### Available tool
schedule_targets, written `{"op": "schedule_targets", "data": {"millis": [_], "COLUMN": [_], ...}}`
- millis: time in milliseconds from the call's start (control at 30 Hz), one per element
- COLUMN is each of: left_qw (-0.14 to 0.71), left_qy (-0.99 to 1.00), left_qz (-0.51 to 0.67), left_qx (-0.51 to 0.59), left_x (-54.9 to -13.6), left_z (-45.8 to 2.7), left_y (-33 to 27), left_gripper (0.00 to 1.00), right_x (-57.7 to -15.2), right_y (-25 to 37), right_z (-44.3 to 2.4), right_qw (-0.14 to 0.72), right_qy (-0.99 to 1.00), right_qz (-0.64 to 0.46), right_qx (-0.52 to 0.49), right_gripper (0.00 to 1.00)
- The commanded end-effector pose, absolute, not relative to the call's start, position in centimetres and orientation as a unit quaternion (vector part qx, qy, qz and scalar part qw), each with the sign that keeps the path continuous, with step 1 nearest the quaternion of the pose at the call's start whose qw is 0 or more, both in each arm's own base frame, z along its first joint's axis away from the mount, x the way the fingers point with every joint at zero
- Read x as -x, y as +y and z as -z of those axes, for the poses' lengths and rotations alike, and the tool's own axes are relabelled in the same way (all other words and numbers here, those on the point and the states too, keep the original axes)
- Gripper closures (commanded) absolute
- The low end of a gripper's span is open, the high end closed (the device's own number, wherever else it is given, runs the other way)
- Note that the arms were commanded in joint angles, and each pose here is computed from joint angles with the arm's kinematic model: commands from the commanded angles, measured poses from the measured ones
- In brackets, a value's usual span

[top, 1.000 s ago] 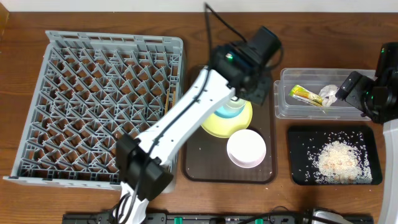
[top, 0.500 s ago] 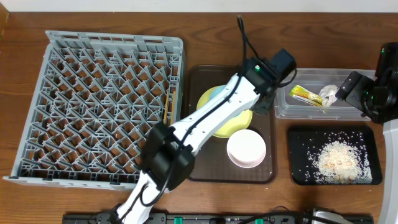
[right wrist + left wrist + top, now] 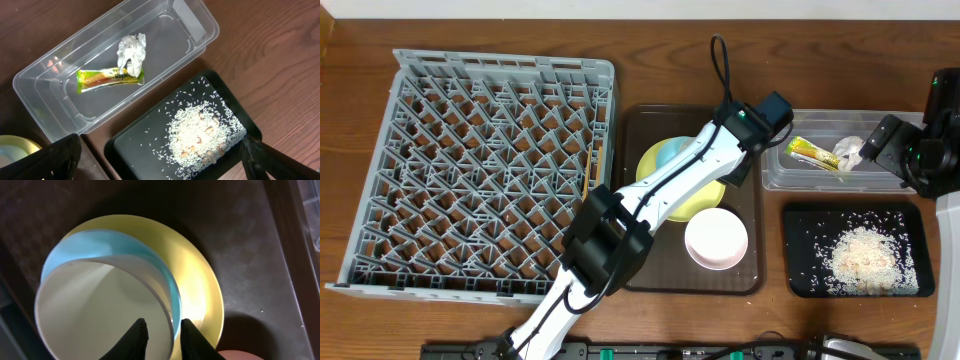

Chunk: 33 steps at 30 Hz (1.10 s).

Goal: Sort waste into correct bins and load items into the dishwasher
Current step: 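Grasp the white cup rim with the left gripper, then lift the white cup and carry it to the rack's far corner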

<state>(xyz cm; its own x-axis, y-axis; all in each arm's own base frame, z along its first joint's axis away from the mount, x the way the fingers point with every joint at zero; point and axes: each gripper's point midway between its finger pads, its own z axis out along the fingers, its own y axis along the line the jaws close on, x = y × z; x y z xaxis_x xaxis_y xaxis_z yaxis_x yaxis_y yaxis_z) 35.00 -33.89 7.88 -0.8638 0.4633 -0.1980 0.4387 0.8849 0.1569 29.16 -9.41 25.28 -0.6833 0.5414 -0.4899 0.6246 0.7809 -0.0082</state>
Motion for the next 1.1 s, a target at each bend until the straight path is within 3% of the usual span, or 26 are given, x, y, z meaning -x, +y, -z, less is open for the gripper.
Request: {"op": "schedule_targets", "data": {"millis": [0, 100, 200, 333, 600, 900, 1067], "left_qw": [0.117, 0.112, 0.109, 0.133, 0.204, 0.238, 0.219], "left_qy": [0.963, 0.963, 0.962, 0.957, 0.953, 0.941, 0.909], "left_qz": [-0.071, -0.075, -0.088, -0.120, -0.086, 0.155, 0.316], "left_qx": [-0.232, -0.233, -0.233, -0.228, -0.206, -0.182, -0.160], "left_x": [-35.2, -35.0, -35.0, -36.0, -36.6, -35.3, -36.8], "left_z": [-7.4, -6.4, -5.7, -6.6, -15.1, -28.1, -31.7], "left_y": [-33.2, -33.0, -32.4, -31.2, -30.1, -26.5, -22.2], "left_gripper": [0.77, 0.78, 0.92, 0.92, 0.92, 0.92, 0.92], "right_x": [-29.1, -29.1, -29.1, -29.1, -29.1, -29.1, -29.1], "right_y": [-9.7, -9.7, -9.7, -9.7, -9.7, -9.7, -9.7], "right_z": [-25.5, -25.5, -25.5, -25.5, -25.5, -25.5, -25.5], "right_qw": [0.240, 0.240, 0.240, 0.240, 0.240, 0.240, 0.240], "right_qy": [0.912, 0.912, 0.912, 0.912, 0.912, 0.912, 0.912], "right_qz": [0.092, 0.092, 0.092, 0.092, 0.092, 0.092, 0.092], "right_qx": [-0.319, -0.319, -0.319, -0.319, -0.319, -0.319, -0.319], "right_gripper": [0.01, 0.01, 0.01, 0.01, 0.01, 0.01, 0.01]}}
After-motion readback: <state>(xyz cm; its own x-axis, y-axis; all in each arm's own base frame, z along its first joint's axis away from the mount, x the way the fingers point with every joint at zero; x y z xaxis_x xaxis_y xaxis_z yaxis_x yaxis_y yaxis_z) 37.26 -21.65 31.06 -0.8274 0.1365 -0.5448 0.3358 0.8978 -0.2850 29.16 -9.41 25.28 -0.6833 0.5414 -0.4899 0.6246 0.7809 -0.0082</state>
